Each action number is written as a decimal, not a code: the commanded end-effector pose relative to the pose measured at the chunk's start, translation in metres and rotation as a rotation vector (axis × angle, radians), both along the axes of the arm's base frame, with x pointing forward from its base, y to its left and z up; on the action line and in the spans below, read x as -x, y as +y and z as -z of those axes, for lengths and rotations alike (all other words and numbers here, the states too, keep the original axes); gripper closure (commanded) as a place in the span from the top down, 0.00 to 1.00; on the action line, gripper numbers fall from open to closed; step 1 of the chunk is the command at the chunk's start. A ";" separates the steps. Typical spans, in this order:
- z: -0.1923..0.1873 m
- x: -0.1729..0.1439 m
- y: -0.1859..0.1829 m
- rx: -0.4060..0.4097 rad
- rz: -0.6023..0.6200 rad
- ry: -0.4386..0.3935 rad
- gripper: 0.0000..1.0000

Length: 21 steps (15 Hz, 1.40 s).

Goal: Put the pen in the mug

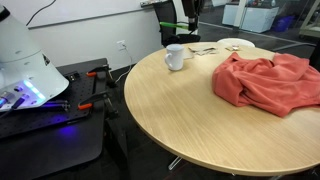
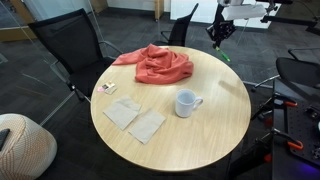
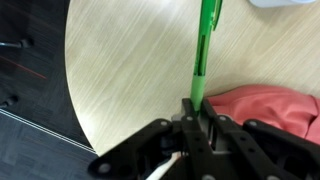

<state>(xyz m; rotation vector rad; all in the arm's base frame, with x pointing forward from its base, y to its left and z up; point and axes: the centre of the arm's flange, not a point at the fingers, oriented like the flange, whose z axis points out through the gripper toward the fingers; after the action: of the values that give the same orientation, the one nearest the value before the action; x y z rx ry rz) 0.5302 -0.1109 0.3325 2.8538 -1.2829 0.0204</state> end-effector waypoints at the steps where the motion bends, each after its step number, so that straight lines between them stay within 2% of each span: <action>1: -0.029 0.015 0.031 -0.007 -0.202 0.013 0.03; 9: -0.039 0.012 0.083 0.005 -0.663 0.000 0.03; 12: -0.042 0.011 0.088 0.022 -0.820 0.025 0.03; 14: -0.045 0.012 0.084 0.021 -0.914 0.080 0.03; 15: -0.031 0.006 0.089 0.013 -0.835 0.040 0.11; 17: -0.032 0.008 0.088 0.010 -0.879 0.062 0.11; 21: -0.033 0.009 0.088 0.012 -0.890 0.065 0.11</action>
<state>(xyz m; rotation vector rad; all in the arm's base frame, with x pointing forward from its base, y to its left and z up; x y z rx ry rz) 0.5213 -0.0234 0.3657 3.0986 0.0704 -0.0544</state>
